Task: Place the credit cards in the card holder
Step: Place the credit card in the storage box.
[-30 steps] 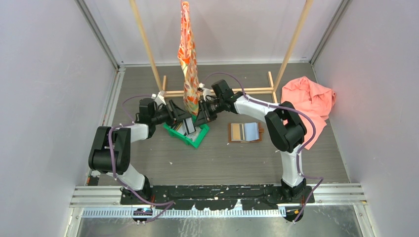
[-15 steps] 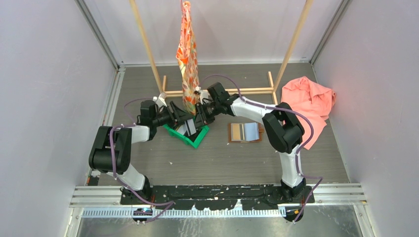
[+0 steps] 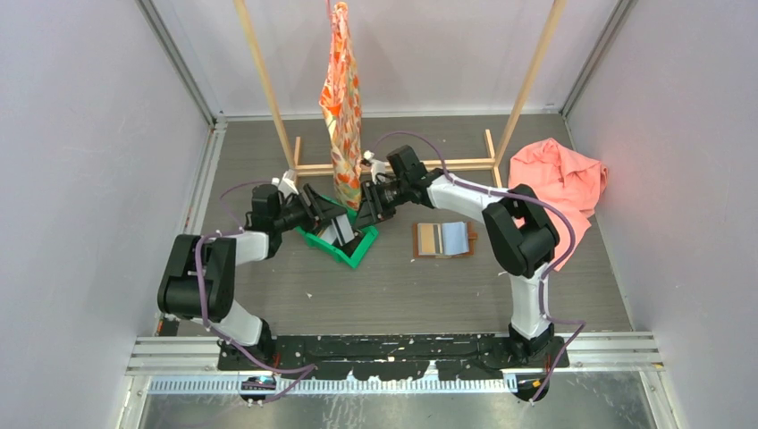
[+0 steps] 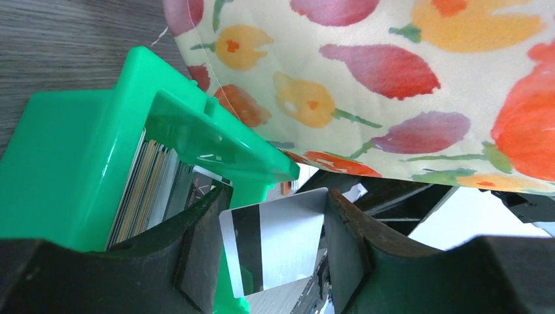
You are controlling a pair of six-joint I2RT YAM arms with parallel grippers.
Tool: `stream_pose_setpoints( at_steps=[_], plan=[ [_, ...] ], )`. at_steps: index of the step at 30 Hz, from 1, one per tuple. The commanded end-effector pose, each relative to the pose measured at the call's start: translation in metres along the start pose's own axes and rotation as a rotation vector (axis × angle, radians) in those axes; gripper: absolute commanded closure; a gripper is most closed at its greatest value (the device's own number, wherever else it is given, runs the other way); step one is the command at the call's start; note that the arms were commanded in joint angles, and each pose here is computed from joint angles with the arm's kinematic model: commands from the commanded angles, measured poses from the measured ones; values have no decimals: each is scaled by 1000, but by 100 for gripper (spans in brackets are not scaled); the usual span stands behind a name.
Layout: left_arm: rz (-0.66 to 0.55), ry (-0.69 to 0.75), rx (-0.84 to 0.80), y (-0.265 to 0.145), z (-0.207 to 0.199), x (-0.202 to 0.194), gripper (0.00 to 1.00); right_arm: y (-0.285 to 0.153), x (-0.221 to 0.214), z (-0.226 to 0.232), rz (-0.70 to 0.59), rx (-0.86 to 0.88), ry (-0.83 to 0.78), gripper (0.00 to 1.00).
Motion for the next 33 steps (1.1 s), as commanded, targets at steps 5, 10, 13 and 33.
stream_pose_setpoints(
  at_steps=[5,10,13,33],
  plan=[
    [-100,34,-27,-15,-22,8,53,-40,7,51,-76,192,-137,50],
    [-125,36,-27,-25,-36,-1,53,-35,10,63,-85,213,-131,45],
    [-148,44,-18,-32,-44,-7,53,-35,10,65,-87,210,-127,44],
    [-178,74,-26,-42,-79,-35,49,-49,6,88,-110,207,-172,99]
  ],
)
Point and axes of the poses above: each gripper's point midway between its finger pads, its own y axis out along the fingers, its own z axis along the line the jaws close on, x = y × z, the point moved 4 cm from there along -y, back along the fingers, and after that the axes turned 5 degrees about -y, right-handed, at the moved point
